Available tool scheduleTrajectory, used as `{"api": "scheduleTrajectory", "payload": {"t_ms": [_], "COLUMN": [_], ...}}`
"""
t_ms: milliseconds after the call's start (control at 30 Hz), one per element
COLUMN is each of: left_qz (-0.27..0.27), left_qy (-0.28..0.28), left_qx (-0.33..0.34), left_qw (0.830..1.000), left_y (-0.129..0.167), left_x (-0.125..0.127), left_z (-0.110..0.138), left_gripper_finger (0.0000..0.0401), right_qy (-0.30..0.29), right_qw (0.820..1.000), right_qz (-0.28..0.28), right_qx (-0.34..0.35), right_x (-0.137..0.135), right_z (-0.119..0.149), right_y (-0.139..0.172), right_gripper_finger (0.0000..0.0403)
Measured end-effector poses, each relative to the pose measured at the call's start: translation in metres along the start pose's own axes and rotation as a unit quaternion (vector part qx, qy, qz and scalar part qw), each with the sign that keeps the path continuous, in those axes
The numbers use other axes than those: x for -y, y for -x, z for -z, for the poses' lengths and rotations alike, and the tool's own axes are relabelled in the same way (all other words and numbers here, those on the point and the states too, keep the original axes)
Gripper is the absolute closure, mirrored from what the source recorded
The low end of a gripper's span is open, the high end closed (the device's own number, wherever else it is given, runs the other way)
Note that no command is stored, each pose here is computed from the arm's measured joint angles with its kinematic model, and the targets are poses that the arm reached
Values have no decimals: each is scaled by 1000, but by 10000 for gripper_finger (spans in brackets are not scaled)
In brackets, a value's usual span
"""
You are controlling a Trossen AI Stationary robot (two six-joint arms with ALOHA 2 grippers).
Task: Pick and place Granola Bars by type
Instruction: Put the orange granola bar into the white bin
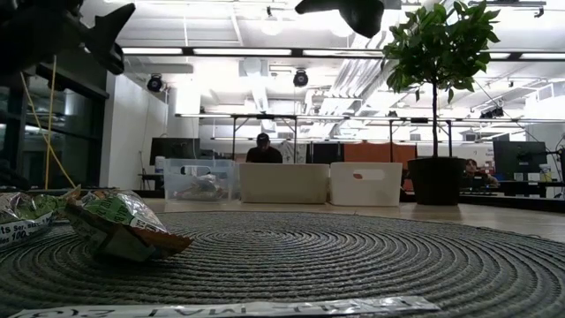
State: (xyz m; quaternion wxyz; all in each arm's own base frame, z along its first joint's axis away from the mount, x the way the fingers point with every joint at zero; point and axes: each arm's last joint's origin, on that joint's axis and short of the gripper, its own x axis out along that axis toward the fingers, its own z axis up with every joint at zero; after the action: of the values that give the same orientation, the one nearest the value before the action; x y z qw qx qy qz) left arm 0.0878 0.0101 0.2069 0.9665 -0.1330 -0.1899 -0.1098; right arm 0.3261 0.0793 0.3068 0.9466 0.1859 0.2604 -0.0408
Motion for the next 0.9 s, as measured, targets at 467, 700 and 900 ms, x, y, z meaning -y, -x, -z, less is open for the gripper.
{"api": "scheduleTrajectory", "payload": {"t_ms": [467,700,900], "left_qz": [-56,-66,-90], "left_qy": [38,52,70], "left_qx": [-24,-61,-108], "left_qw": [997,995,988], "left_y": [2,3,5], "left_x": [-5,-7,-11], "left_z": [7,15,25], "left_gripper_finger": [208,208,208], "right_qy": [40,39,-18], "right_qw": [997,999,999], "right_qz": [-20,10,-6], "right_qx": [60,4,-37], "right_x": [-56,-82,-98], "right_z": [-36,-63,-75], "right_y": [-17,-58,-84], "right_gripper_finger": [292,292,292]}}
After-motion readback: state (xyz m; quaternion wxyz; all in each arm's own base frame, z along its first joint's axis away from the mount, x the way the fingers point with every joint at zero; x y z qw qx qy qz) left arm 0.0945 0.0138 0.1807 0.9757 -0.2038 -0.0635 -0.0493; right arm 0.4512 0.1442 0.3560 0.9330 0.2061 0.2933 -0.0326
